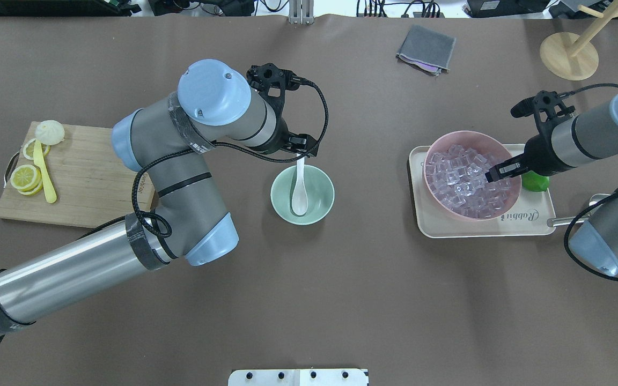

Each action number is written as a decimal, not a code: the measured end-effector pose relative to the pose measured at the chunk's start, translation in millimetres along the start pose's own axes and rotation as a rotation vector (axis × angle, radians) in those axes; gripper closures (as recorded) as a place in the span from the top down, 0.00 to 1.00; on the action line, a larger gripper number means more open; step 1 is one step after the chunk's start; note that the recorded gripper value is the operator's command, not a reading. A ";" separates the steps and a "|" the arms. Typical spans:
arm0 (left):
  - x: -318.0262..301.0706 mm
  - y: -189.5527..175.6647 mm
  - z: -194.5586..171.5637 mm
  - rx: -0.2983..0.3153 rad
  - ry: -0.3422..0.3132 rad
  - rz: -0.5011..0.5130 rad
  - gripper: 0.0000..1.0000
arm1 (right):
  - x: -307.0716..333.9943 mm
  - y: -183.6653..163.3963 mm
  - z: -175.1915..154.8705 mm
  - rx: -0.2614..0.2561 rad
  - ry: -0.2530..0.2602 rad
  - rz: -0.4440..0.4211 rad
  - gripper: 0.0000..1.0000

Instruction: Put spoon and ice into bowl

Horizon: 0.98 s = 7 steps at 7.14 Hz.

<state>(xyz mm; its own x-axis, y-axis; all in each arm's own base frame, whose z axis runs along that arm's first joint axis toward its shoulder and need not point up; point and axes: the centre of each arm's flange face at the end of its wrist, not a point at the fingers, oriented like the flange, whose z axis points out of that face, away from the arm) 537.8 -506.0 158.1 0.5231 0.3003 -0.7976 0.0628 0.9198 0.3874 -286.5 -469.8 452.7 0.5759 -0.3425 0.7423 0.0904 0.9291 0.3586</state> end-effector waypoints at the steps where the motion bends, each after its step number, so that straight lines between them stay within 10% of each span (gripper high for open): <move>1: -3.1 -4.0 -5.9 0.009 0.003 -0.001 0.97 | -1.9 -2.1 -2.4 0.003 -0.006 -0.002 0.00; 7: -237.7 2.4 -129.6 -0.067 0.035 0.029 0.97 | -207.1 -56.4 -6.0 0.119 -0.163 0.120 0.00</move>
<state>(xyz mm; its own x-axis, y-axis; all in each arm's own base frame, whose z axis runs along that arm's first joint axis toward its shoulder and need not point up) 303.4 -542.4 288.8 0.4942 0.3341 -0.8026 -0.0097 0.9253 0.3792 -405.9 -450.4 275.3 0.4367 -0.2576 0.8619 -0.0731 0.9448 0.3195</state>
